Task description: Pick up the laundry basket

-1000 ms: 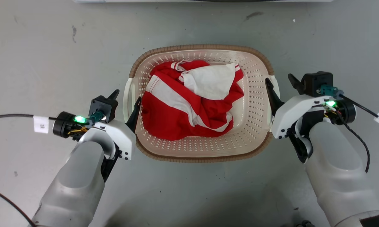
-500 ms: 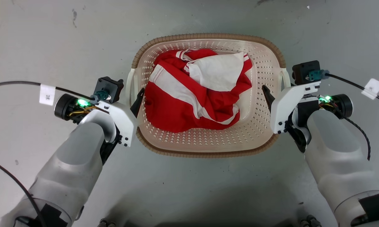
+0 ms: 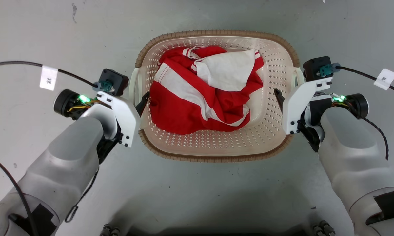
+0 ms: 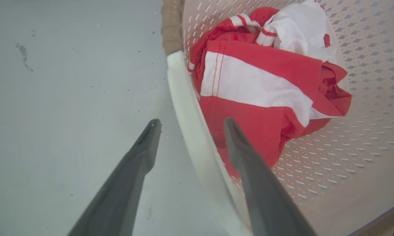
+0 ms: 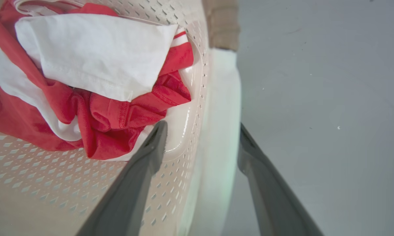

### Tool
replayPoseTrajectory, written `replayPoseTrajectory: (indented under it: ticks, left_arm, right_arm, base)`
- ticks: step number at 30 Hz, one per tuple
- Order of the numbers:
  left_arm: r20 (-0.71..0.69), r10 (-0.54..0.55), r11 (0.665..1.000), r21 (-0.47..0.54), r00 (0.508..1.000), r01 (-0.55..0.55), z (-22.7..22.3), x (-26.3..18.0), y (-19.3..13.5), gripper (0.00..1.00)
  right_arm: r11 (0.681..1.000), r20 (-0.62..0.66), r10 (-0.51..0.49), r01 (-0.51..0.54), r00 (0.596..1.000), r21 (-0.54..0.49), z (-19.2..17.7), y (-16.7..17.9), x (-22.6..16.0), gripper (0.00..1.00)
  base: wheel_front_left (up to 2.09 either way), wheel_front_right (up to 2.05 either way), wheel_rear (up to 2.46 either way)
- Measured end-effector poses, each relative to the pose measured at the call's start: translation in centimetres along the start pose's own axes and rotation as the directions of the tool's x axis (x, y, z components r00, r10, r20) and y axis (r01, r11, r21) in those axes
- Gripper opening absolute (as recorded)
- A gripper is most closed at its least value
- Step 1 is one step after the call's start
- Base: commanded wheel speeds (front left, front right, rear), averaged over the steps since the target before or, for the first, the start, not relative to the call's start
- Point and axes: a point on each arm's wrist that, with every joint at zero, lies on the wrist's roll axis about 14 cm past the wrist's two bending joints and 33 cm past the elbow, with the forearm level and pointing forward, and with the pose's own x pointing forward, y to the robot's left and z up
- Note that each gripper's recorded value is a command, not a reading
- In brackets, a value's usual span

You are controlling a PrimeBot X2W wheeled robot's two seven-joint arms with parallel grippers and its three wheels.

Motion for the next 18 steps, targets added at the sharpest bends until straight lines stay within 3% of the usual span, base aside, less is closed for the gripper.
replayPoseTrajectory:
  ticks: [7,8,9,10,18]
  left_arm:
    - [-0.016,-0.014,1.0,-0.012,1.0,0.014,-0.3,0.1,0.1,1.0]
    - [-0.022,-0.015,1.0,-0.023,1.0,0.015,-0.5,0.1,0.0,0.57]
    - [-0.028,-0.02,0.999,-0.027,0.999,0.019,-0.6,0.1,-0.1,0.0]
    - [-0.037,-0.03,0.999,-0.03,0.999,0.029,-0.9,0.1,-0.4,0.0]
    - [-0.029,-0.051,0.998,-0.044,0.998,0.05,-0.5,-0.2,-1.0,0.0]
  right_arm:
    - [1.0,-0.009,0.002,-0.003,1.0,-0.015,-0.3,0.1,0.4,1.0]
    - [1.0,-0.009,0.005,-0.005,1.0,-0.02,-0.4,0.2,0.5,1.0]
    - [1.0,-0.011,0.007,-0.007,1.0,-0.022,-0.4,0.3,0.5,0.42]
    - [1.0,-0.015,0.009,-0.01,1.0,-0.027,-0.5,0.4,0.5,0.0]
    - [0.999,-0.017,0.011,-0.012,1.0,-0.05,0.1,0.6,0.5,0.0]
  base:
    - [0.0,0.0,0.0]
    - [0.0,0.0,0.0]
    - [0.0,0.0,0.0]
    - [0.0,0.0,0.0]
    - [0.0,0.0,0.0]
